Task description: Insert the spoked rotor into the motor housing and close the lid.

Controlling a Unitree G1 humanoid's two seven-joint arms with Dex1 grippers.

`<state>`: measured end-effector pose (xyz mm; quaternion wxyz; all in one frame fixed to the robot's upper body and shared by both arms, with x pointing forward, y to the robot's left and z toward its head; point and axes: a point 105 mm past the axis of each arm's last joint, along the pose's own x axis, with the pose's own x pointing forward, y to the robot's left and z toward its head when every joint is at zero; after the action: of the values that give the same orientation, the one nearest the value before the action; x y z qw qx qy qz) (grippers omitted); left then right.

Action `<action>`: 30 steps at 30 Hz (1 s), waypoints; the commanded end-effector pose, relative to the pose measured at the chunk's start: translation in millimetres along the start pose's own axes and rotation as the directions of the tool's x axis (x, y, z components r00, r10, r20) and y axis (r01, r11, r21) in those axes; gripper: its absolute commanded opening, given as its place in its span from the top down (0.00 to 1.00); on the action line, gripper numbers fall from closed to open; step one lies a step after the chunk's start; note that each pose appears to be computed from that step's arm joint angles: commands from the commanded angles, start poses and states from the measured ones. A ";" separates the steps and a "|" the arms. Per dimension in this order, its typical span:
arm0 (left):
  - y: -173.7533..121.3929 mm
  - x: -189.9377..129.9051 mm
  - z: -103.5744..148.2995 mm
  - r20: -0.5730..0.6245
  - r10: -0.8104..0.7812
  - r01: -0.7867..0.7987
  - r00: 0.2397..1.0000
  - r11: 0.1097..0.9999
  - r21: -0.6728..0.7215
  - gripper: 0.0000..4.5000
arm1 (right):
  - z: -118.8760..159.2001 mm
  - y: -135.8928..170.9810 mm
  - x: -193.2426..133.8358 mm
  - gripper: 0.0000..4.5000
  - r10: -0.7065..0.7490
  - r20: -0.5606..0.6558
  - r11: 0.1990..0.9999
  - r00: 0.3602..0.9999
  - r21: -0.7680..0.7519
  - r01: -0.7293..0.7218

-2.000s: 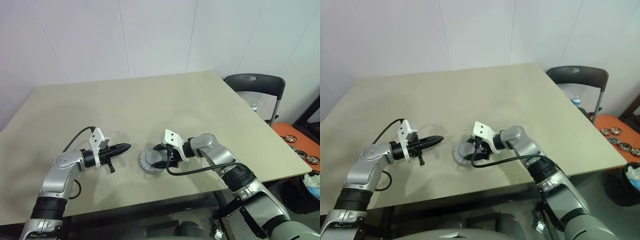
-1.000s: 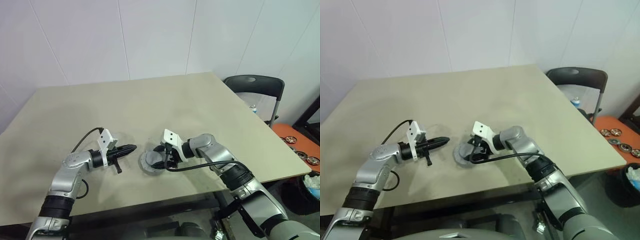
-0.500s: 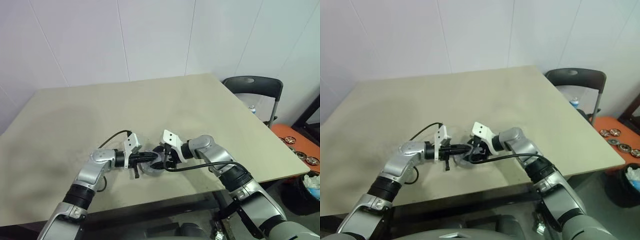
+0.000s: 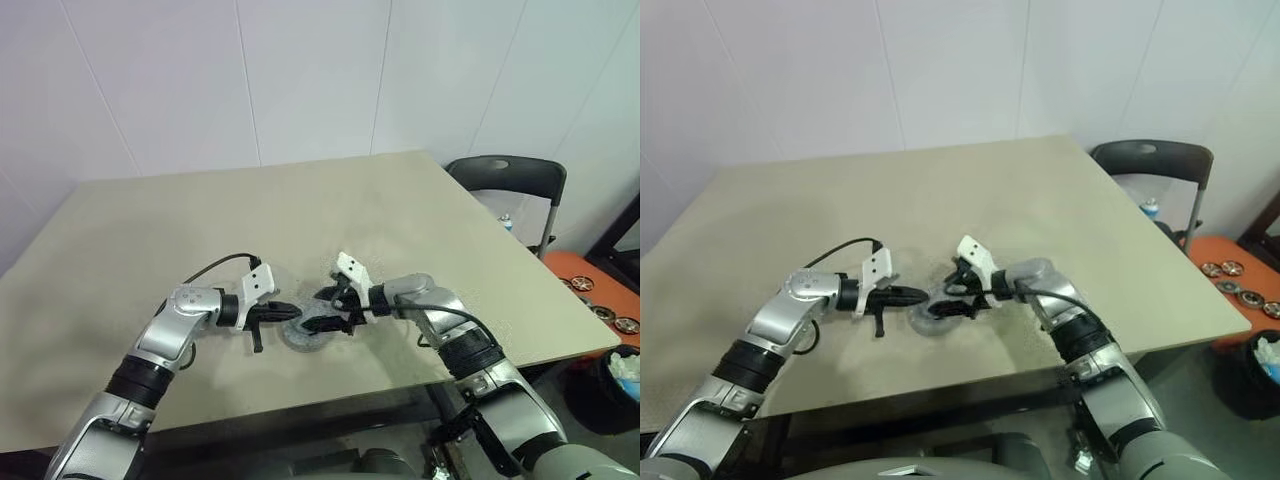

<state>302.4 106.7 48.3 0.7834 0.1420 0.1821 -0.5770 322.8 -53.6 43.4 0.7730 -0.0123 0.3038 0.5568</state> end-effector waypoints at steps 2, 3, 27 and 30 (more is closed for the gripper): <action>-11.3 3.7 -44.6 -0.143 -0.024 0.009 0.989 0.994 -0.108 1.00 | -17.6 -16.1 -30.3 0.00 -0.028 -0.005 0.980 1.000 0.197 0.029; -11.2 3.8 -44.5 -0.142 -0.023 0.008 0.990 0.994 -0.107 1.00 | -23.0 -16.2 -34.8 0.00 -0.024 -0.013 0.973 1.000 0.231 0.027; 33.3 -22.7 -26.6 -0.203 0.048 -0.046 0.978 0.999 0.015 1.00 | 19.8 42.6 37.6 0.14 0.193 0.066 0.855 0.979 0.478 -0.200; 33.4 -22.3 -25.5 -0.195 0.051 -0.048 0.980 0.999 0.019 1.00 | 23.5 45.5 37.8 0.30 0.208 0.089 0.844 0.974 0.487 -0.225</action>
<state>329.3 136.2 59.2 0.7787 0.1991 0.2015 -0.5598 309.2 -20.1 43.9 0.7149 0.2202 0.4375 0.4989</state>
